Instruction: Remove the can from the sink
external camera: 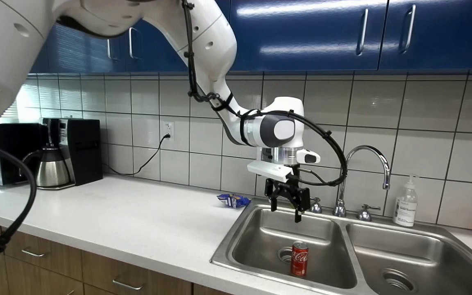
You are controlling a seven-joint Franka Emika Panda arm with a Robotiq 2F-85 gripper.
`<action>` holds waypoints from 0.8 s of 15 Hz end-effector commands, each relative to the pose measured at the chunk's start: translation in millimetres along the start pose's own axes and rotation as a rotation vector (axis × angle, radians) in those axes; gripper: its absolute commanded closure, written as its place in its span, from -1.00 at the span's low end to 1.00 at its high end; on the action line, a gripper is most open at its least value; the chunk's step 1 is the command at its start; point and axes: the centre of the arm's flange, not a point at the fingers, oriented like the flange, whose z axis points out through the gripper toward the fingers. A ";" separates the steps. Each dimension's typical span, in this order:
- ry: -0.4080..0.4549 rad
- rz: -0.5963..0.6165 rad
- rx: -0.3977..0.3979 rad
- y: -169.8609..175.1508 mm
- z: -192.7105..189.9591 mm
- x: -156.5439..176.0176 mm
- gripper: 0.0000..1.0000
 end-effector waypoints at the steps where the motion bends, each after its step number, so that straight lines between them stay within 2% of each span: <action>1: 0.027 -0.001 -0.004 3.3 29.6 48.4 -1.00; 12: 0.044 -0.045 -0.027 -37.9 109.1 91.3 -1.00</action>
